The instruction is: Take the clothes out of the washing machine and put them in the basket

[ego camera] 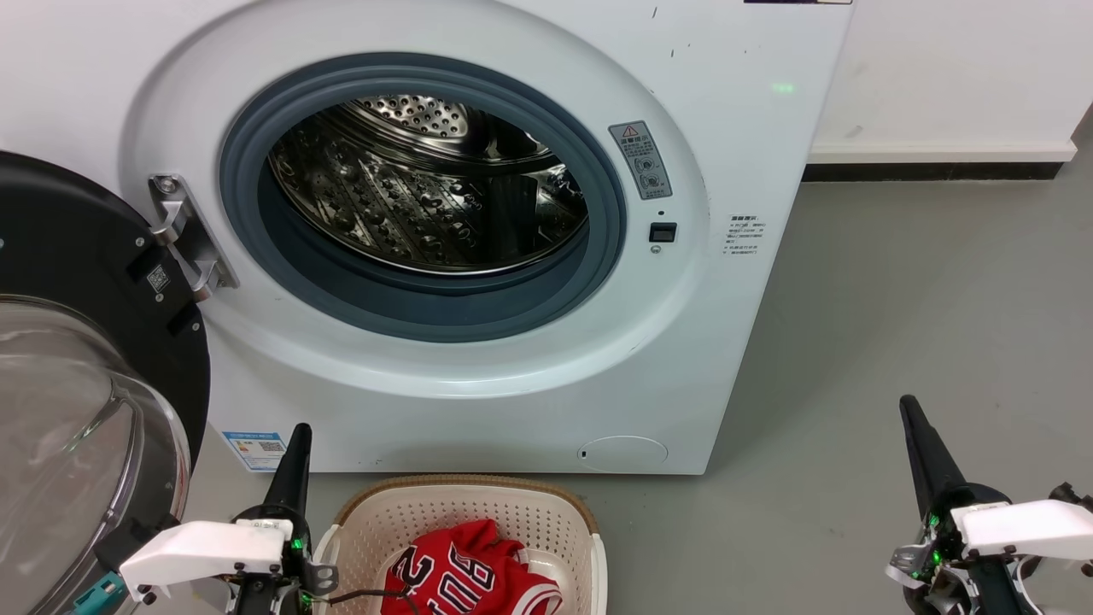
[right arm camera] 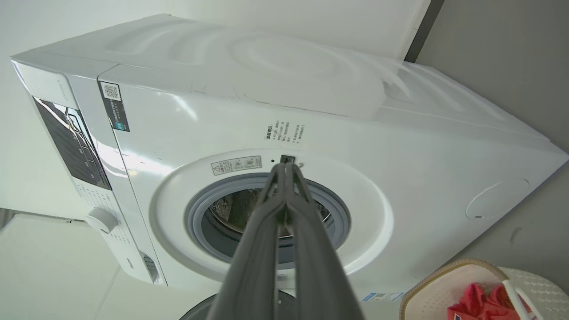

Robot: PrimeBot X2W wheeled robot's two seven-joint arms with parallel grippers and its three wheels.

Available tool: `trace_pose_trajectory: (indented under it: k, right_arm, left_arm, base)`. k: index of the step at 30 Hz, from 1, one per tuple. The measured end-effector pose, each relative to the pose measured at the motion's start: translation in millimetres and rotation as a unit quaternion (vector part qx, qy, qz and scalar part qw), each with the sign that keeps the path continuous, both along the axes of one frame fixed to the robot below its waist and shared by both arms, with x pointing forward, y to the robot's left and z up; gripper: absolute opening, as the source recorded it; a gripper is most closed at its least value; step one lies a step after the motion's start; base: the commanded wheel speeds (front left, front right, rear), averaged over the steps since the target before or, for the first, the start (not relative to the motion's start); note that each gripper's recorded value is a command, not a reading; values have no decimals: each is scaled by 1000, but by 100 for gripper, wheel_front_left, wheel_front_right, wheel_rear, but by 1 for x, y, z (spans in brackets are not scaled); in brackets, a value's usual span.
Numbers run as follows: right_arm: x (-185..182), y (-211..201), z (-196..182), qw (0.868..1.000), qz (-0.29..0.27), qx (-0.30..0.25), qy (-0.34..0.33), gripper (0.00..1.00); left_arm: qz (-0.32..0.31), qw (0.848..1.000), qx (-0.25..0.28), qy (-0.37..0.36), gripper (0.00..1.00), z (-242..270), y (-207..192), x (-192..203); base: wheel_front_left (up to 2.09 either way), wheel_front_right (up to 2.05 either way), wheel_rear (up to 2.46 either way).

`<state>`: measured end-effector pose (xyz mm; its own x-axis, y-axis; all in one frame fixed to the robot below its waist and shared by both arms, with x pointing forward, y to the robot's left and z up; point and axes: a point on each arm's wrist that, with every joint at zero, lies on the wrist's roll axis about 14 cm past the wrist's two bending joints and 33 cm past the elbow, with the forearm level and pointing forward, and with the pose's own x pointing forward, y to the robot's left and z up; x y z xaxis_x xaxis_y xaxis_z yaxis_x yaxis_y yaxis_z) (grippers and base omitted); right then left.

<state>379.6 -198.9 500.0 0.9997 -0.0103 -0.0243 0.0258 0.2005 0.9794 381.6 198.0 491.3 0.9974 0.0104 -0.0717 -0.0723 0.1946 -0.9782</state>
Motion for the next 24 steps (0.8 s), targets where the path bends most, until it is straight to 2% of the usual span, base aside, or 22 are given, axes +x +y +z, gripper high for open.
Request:
trace_pose_trajectory:
  k: [24]
  right_arm:
    - [7, -1, 4, 996, 3, 90, -7, 0]
  left_arm:
    - [-2, 996, -89, -30, 0, 13, 1, 6]
  base:
    - [0, 0, 0]
